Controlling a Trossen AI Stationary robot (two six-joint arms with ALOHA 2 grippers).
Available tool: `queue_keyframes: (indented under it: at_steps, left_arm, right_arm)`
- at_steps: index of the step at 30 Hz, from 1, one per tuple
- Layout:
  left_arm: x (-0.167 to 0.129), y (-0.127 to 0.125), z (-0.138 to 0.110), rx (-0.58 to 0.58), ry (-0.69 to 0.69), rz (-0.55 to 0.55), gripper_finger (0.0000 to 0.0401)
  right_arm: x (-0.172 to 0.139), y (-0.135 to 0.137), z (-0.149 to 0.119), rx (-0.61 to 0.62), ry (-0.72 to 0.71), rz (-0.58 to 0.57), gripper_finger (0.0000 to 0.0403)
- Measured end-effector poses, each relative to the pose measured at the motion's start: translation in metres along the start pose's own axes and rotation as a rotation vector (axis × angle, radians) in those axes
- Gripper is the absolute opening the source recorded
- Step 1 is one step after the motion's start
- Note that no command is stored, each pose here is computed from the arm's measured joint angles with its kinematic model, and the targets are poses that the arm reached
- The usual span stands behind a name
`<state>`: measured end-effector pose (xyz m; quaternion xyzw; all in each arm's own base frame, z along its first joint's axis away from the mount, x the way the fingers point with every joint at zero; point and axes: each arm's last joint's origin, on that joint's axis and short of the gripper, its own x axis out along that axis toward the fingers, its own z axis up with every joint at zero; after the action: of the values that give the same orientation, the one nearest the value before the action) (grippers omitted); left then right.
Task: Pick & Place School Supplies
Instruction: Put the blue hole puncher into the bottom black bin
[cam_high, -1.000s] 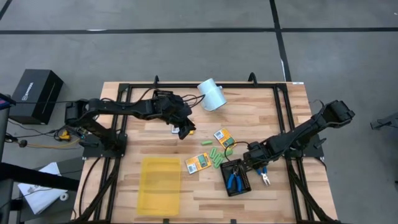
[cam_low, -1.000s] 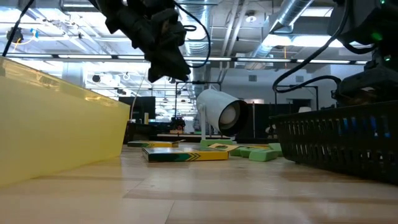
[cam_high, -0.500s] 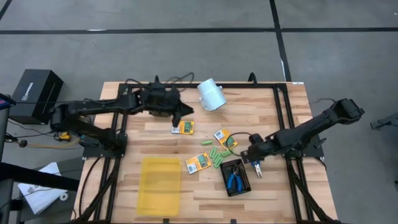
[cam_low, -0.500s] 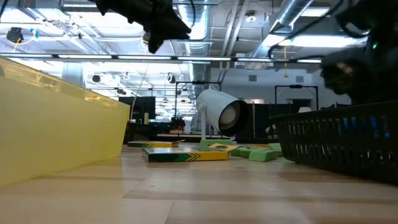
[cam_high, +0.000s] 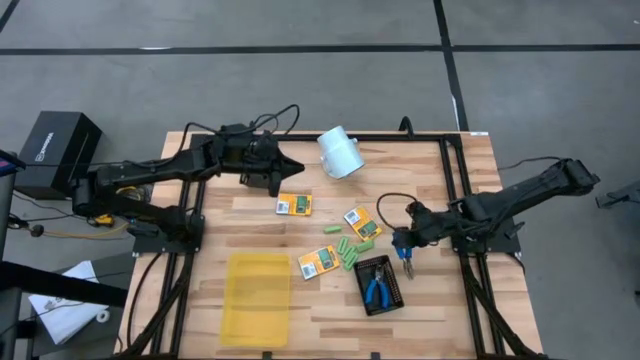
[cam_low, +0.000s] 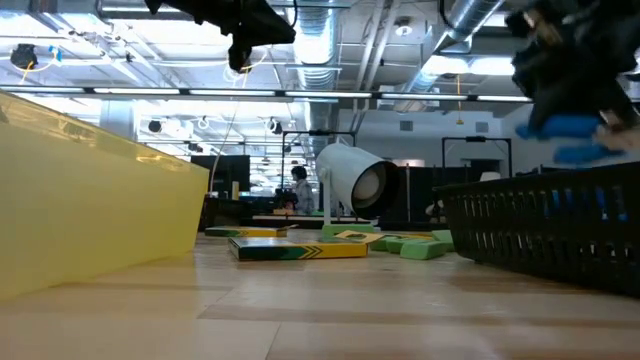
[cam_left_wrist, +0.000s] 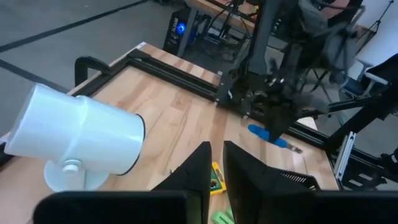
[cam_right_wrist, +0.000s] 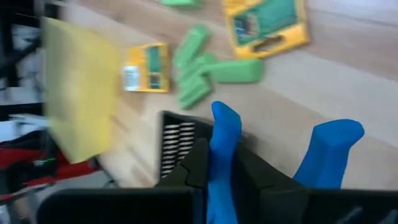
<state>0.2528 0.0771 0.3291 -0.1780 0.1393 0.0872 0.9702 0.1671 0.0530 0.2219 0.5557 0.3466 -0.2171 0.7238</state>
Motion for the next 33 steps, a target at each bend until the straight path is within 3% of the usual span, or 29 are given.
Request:
queue_keyframes:
  at_steps: [8, 16, 25, 33]
  left_arm:
    - [0.004, 0.001, -0.002, 0.044, 0.012, 0.003, 0.0035]
    - [0.004, 0.002, -0.003, 0.042, 0.018, 0.006, 0.0035]
    - [0.007, 0.008, -0.004, 0.033, 0.032, 0.028, 0.0035]
    - [0.011, 0.01, -0.009, 0.023, 0.07, 0.032, 0.0035]
  right_arm:
    - [-0.005, 0.036, -0.007, 0.013, -0.005, 0.139, 0.0029]
    - [0.032, 0.059, -0.034, 0.014, 0.085, 0.112, 0.0029]
    - [0.079, 0.061, -0.076, 0.06, 0.166, 0.116, 0.0029]
    - [0.092, 0.058, -0.079, 0.062, 0.163, 0.095, 0.0029]
